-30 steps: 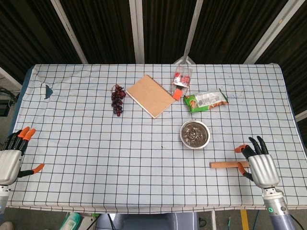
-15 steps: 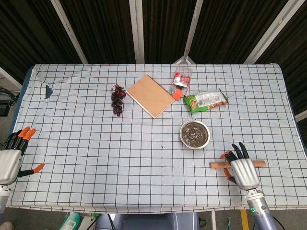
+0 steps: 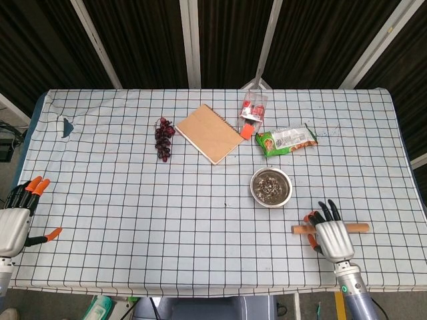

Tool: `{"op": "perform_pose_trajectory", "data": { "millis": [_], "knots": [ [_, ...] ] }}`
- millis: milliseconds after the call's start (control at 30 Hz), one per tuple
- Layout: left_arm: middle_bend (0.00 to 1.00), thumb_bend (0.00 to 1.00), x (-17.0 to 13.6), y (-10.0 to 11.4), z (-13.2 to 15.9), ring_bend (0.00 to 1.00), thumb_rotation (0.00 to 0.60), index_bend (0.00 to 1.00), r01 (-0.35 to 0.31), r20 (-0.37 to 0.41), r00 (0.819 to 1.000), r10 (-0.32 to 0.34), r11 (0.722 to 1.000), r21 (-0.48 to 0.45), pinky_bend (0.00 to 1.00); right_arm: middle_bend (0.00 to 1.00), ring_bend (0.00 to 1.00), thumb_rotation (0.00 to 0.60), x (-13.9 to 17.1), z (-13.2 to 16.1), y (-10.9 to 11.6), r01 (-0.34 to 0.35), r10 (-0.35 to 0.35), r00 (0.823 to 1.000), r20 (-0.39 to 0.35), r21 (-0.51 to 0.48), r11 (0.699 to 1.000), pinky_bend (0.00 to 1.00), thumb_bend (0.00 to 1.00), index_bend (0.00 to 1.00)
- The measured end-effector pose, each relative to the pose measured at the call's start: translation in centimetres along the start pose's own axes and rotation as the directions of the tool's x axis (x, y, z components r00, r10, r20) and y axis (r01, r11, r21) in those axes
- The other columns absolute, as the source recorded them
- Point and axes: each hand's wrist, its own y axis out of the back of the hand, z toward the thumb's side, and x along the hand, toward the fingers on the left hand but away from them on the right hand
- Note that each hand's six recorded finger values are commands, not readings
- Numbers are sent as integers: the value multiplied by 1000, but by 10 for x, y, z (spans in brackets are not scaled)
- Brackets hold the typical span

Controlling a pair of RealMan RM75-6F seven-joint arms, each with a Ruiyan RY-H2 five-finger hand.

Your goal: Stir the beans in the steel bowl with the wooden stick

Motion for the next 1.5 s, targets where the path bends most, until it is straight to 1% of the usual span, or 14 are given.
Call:
{"op": "perform_pose_trajectory", "data": {
  "millis": [233, 467, 800, 867, 1133, 1500],
  "knots": [
    [0, 50, 0, 0, 0, 0, 600, 0, 0, -1, 1000, 0, 1000, -3, 0, 370, 124, 600, -3, 7, -5, 1, -1, 1000, -6, -8, 1000, 0, 391, 406],
    [0, 50, 2, 3, -2, 0, 600, 0, -14, -4, 1000, 14, 1000, -8, 0, 372, 137, 600, -8, 14, -9, 5, -5, 1000, -9, -20, 1000, 0, 390, 406],
    [0, 50, 3, 2, -1, 0, 600, 0, -13, -3, 1000, 13, 1000, -7, 0, 401, 159, 600, -9, 13, -17, -9, 9, 1000, -1, -22, 1000, 0, 390, 407],
    [0, 50, 3, 2, -1, 0, 600, 0, -13, -3, 1000, 13, 1000, -7, 0, 412, 167, 600, -9, 12, -18, -13, 13, 1000, 3, -23, 1000, 0, 390, 419],
    [0, 50, 2, 2, -1, 0, 600, 0, -12, -3, 1000, 12, 1000, -7, 0, 490, 232, 600, -9, 13, -18, -11, 11, 1000, -1, -25, 1000, 0, 390, 523],
    [0, 50, 2, 2, -1, 0, 600, 0, -11, -3, 1000, 11, 1000, -8, 0, 524, 247, 600, -10, 11, -19, -16, 16, 1000, 7, -33, 999, 0, 390, 575]
  ]
}}
